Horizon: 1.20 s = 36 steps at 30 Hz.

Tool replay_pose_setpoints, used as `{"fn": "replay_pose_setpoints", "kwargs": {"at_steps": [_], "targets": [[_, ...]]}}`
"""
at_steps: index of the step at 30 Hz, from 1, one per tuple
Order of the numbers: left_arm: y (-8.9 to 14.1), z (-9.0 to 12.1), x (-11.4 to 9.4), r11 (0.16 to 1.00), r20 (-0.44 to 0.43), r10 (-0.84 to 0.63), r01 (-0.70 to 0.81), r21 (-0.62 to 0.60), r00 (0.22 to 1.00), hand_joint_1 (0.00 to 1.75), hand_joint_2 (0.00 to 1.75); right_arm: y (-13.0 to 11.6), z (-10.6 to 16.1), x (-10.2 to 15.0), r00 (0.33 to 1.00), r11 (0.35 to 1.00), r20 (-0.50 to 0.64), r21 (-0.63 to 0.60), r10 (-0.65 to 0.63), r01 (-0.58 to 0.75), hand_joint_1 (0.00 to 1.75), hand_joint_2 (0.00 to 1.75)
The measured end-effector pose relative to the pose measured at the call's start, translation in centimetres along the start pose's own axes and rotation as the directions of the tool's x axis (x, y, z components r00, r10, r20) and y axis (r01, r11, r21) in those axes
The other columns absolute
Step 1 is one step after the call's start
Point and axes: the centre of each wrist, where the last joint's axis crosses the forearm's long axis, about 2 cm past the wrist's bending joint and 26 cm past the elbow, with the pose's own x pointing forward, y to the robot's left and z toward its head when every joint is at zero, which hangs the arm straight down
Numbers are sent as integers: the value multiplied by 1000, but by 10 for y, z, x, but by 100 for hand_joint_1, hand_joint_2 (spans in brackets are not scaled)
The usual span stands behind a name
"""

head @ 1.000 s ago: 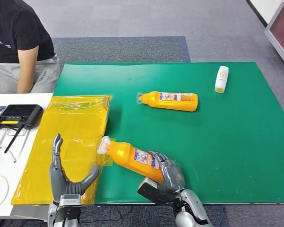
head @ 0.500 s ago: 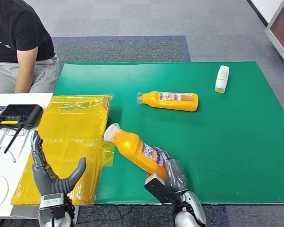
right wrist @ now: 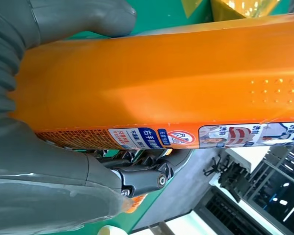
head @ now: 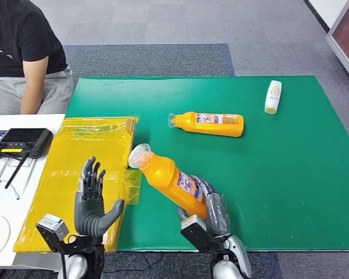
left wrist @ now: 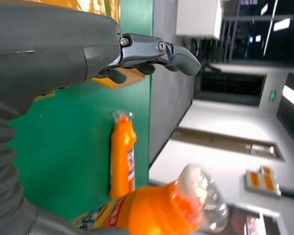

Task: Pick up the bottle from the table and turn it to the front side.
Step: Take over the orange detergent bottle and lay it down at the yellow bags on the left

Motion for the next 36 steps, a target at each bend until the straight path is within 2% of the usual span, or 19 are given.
{"fn": "replay_pose_setpoints", "kwargs": {"at_steps": [15,23,36], "targets": [[-7,-8,-14,980,-56,12,-23,-199,998,0,175,3,-7,9,997,1000,75,-6,5,-4,175,175],[-6,-14,-19,974,-95,28,-48,-223,995,0,175,13,-6,22,991,999,130,37,-33,28,175,175],[-6,-29,-21,967,-85,45,-65,-248,995,0,175,18,-17,36,978,997,201,68,-54,41,175,175]]}}
